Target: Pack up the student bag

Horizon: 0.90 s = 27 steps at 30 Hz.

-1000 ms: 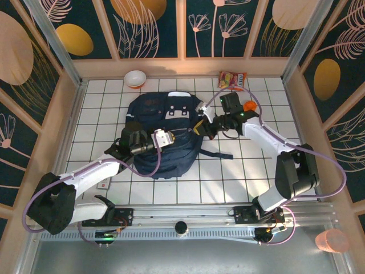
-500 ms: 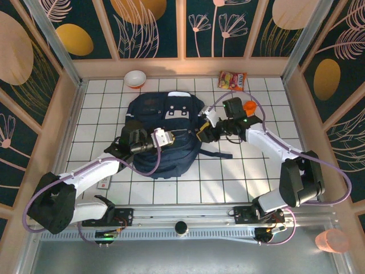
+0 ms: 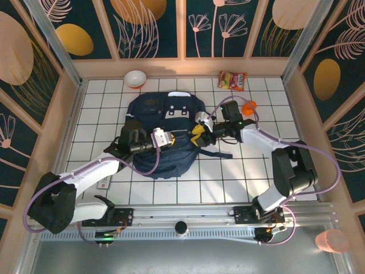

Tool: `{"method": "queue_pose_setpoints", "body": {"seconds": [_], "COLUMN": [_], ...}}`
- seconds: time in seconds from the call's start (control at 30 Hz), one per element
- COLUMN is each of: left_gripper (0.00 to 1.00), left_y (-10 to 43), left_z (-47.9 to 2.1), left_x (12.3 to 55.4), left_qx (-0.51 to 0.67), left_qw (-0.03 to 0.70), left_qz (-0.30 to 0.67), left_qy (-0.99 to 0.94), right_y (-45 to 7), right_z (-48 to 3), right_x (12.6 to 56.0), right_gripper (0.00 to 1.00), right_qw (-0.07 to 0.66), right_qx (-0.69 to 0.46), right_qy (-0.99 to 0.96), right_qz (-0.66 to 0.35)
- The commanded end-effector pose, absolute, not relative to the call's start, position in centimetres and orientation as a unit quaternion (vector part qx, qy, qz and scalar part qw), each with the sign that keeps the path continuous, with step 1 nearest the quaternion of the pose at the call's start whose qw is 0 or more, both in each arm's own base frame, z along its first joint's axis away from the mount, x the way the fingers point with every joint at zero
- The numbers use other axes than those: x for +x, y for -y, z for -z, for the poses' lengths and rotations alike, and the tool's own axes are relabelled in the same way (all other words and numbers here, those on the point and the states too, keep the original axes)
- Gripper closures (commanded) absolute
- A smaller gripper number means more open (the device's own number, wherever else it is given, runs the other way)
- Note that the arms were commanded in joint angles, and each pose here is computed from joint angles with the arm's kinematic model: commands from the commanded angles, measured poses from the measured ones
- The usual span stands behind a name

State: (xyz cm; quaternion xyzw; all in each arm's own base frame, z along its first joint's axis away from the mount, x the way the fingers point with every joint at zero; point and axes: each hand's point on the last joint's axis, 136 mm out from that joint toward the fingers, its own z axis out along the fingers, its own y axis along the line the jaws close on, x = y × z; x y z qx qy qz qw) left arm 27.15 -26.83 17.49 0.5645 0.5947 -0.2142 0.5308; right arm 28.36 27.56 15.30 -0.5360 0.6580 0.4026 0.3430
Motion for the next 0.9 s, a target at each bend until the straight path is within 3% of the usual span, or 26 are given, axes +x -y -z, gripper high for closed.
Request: {"method": "queue_pose_setpoints", "body": {"seconds": [0.0,0.23,0.57,0.87], "left_gripper": [1.00,1.00,1.00,1.00], "left_y": [28.1,28.2,28.3,28.3], "left_z": [-20.4,-20.3,-20.6,-20.7], "left_x": [26.5,26.6,26.1,26.0], "left_qx": [0.571,0.567,0.573,0.573], "left_qw": [0.564,0.566,0.566,0.569], "left_qz": [0.248,0.249,0.256,0.257], "left_qy": [-0.542,-0.544,-0.534,-0.531], "right_y": [-28.0,-27.5,-24.9,-27.8], "right_z": [-16.0,-15.9,-16.3,-16.4], "right_x": [27.7,26.7,30.2,29.4], "right_gripper": [0.58,0.62,0.53,0.50], "right_qw": [0.326,0.309,0.357,0.341], "right_qx": [-0.548,-0.534,-0.498,-0.528], "right_qy": [-0.632,-0.648,-0.685,-0.652], "right_qz": [-0.441,-0.446,-0.394,-0.425]}}
